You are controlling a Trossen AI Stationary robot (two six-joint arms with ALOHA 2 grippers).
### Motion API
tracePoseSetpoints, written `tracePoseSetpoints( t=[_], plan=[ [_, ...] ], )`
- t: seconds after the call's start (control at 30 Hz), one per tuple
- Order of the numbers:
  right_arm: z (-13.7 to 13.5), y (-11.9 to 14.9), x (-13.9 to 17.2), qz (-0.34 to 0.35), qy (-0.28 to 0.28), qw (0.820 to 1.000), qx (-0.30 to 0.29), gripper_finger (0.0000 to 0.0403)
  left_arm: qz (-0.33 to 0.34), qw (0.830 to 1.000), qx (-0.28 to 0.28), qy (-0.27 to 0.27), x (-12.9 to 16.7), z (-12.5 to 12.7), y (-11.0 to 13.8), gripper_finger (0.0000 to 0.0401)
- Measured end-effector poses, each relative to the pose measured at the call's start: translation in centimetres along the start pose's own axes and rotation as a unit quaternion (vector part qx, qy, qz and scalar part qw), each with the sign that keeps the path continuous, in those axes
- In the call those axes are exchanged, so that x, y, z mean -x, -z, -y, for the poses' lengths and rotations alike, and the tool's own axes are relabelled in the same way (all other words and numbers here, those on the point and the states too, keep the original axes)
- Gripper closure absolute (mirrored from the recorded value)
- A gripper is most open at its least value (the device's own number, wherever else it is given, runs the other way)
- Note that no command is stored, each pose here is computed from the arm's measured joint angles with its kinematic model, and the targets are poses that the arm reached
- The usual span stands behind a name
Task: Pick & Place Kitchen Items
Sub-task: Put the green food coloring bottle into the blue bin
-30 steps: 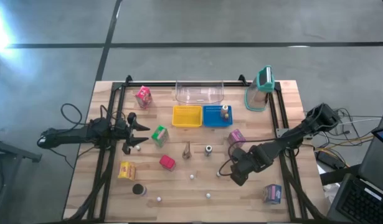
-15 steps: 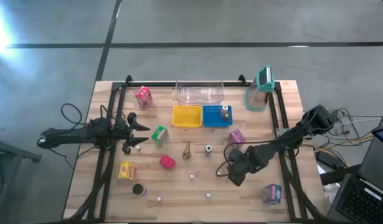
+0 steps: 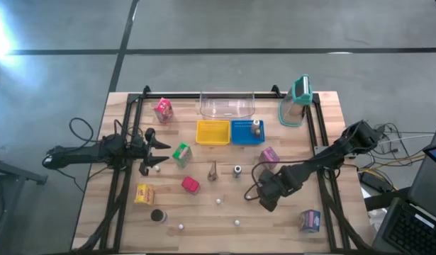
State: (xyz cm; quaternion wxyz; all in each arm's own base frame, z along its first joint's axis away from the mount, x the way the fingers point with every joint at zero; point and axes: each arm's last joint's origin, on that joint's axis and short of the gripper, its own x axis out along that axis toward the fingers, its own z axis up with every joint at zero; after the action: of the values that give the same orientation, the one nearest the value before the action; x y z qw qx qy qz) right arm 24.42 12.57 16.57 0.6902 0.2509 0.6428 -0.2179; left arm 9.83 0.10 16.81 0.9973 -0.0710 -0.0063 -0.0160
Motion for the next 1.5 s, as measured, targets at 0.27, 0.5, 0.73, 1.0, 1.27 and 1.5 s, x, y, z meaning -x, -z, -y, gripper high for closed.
tracePoseSetpoints(
  t=[0.27,0.5,0.73,1.0,1.27,1.5],
  plan=[
    [0.0,0.0,0.0,-0.006,-0.003,1.000,0.005,0.0340,0.000,1.000,0.000,0.000,0.0,0.0,0.0,0.0183],
    [-0.2,0.0,0.2,-0.006,-0.008,1.000,0.014,0.0330,-0.001,1.000,0.000,0.000,0.0,0.0,0.0,0.0183],
    [-0.6,-0.9,1.0,0.001,-0.024,0.999,0.025,0.0343,-0.001,1.000,0.000,0.000,0.0,0.0,0.0,0.0183],
    [-1.7,-2.6,3.2,0.025,-0.056,0.997,0.055,0.0335,-0.001,1.000,0.000,0.000,0.0,0.0,0.0,0.0183],
    [-1.9,-4.3,6.1,0.045,-0.046,0.995,0.082,0.0343,-0.001,1.000,0.000,0.000,0.0,0.0,0.0,0.0183],
    [-1.4,-5.5,8.3,0.060,-0.018,0.994,0.092,0.0336,-0.001,1.000,0.000,0.000,0.0,0.0,0.0,0.0183]
  ],
)
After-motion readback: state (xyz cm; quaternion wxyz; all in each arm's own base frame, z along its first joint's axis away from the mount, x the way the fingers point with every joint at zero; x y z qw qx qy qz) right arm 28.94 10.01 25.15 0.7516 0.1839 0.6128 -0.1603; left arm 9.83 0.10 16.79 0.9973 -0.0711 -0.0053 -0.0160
